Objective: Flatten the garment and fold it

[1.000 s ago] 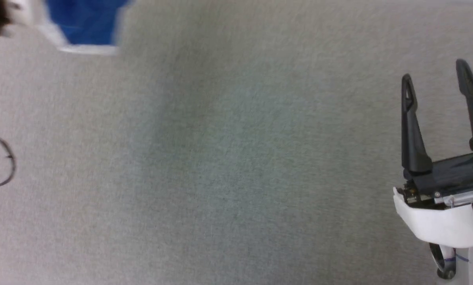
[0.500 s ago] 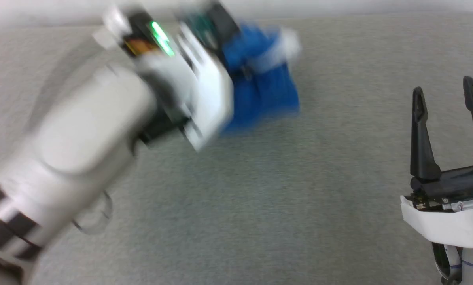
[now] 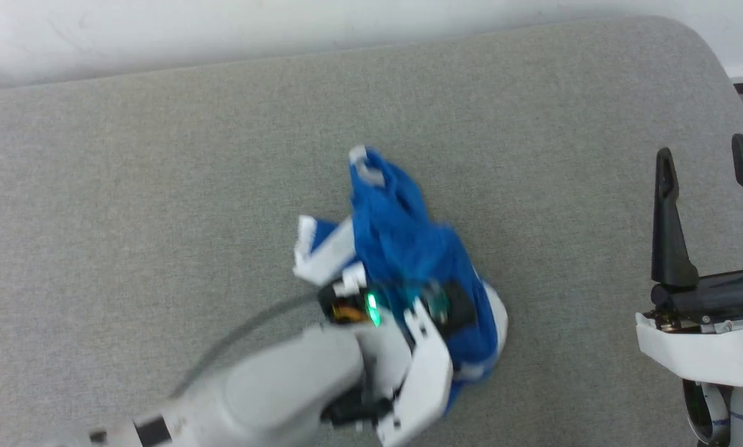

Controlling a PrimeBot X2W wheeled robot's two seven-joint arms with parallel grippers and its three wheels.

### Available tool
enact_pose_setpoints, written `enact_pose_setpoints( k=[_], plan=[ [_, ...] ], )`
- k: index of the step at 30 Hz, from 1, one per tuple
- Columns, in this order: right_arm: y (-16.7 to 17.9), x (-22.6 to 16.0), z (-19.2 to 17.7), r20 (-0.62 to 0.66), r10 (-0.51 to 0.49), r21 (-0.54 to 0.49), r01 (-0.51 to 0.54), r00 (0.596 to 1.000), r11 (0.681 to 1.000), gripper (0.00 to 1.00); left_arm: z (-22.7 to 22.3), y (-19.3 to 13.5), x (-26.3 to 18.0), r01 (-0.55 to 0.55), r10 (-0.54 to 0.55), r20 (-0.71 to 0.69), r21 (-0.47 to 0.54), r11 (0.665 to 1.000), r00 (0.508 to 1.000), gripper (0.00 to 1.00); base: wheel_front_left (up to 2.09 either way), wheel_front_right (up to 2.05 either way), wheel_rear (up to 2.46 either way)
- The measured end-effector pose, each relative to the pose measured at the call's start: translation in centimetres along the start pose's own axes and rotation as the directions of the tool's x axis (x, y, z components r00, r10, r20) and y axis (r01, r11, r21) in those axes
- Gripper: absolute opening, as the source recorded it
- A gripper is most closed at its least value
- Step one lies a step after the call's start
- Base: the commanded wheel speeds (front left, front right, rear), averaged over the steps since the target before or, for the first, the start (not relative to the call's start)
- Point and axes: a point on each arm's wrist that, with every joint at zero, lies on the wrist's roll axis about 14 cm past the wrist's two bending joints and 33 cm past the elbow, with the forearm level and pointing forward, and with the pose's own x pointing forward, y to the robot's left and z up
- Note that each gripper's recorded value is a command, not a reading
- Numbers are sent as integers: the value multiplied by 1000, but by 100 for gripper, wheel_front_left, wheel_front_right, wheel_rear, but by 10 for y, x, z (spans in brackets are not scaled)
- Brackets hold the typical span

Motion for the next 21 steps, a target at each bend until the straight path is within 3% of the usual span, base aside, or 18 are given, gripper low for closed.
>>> enact_pose_setpoints(
  k=[2,3,4,8,12,14,17,21],
  plan=[
    [0,0,0,0,1,2,-1,1000,1000,100,-11,-10,2,9,-9,-25,-4,1000,1000,0,0,0,0],
    [1,-1,1,2,3,5,-3,1000,1000,100,-12,-10,1,3,-3,-20,0,1000,1000,18,0,0,0],
    [2,-1,1,2,5,7,-5,1000,1000,100,-8,-9,0,-9,9,7,7,1000,1000,100,0,0,0],
    [4,-8,4,-2,11,16,-11,1000,1000,100,22,-3,-12,-57,53,192,16,998,980,100,0,0,0],
    [5,-15,11,8,11,21,-11,1000,1000,100,75,9,-43,-147,135,451,-8,989,882,100,0,0,0],
    [4,-19,15,14,8,21,-9,1000,1000,100,98,19,-66,-233,202,564,-17,972,801,100,0,0,0],
    [5,-21,19,22,12,25,-13,1000,1000,100,125,36,-107,-399,317,710,-55,915,629,100,0,0,0],
    [14,-20,23,37,34,44,-36,999,998,100,131,65,-163,-582,478,785,-189,791,394,100,0,0,0]
  ],
)
